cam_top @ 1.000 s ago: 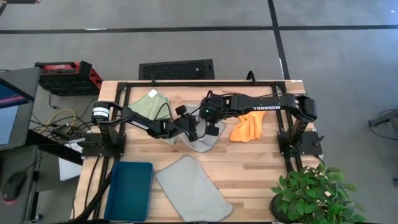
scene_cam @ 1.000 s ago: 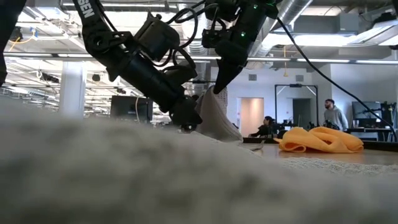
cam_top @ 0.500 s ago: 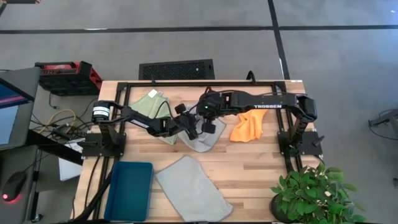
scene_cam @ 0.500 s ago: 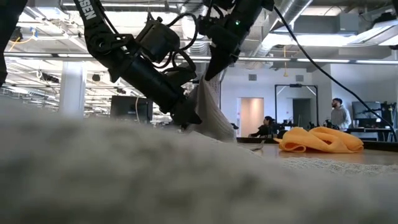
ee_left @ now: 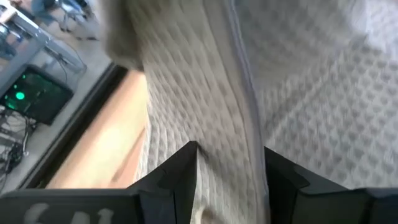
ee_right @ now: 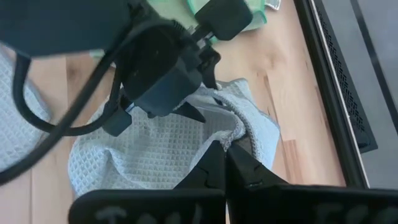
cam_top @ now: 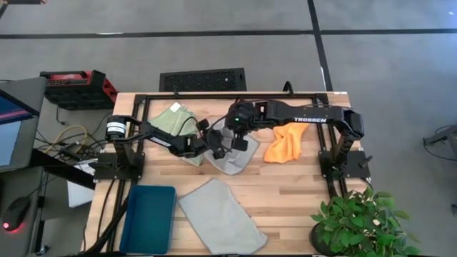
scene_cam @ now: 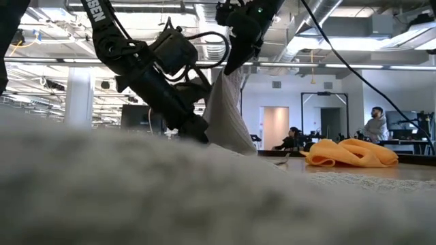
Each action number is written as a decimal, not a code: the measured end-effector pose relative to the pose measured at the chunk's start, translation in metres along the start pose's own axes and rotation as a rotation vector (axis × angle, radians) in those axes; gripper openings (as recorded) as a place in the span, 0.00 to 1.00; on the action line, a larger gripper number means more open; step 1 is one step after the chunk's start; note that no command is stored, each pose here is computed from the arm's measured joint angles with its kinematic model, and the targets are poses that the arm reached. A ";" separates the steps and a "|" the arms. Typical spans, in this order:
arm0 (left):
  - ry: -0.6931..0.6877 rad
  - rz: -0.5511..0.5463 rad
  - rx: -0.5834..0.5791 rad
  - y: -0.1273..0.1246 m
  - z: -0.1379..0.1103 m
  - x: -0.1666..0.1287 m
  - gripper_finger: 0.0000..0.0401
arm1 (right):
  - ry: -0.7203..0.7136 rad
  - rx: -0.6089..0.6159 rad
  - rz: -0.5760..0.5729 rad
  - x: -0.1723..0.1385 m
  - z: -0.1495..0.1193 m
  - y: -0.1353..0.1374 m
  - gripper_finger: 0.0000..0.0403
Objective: Fold microfiber towels
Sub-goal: Fold the top gray microfiber towel
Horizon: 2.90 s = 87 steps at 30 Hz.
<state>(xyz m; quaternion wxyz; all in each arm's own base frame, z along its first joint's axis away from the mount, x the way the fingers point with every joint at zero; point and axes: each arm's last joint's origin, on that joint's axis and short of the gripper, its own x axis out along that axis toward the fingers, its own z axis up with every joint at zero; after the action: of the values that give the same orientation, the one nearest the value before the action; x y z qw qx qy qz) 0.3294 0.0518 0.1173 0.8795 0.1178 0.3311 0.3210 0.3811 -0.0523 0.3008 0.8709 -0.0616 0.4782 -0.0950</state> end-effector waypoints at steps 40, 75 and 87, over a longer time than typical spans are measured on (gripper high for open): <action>0.162 -0.264 0.092 0.043 0.019 -0.107 0.00 | 0.245 0.029 0.013 0.019 -0.040 0.000 0.02; 0.375 -0.568 0.279 -0.047 -0.026 -0.123 0.00 | 0.078 -0.289 0.222 0.050 -0.076 0.117 0.33; 0.381 -0.579 0.278 -0.052 -0.028 -0.130 0.00 | -0.114 -0.277 0.119 0.054 -0.056 0.105 0.49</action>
<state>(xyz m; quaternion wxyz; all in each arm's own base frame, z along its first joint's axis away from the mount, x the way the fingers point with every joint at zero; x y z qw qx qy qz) 0.2616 -0.0718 0.1403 0.8321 0.0758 0.5487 0.0270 0.3732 0.0368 0.2062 0.8838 -0.1580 0.4395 0.0271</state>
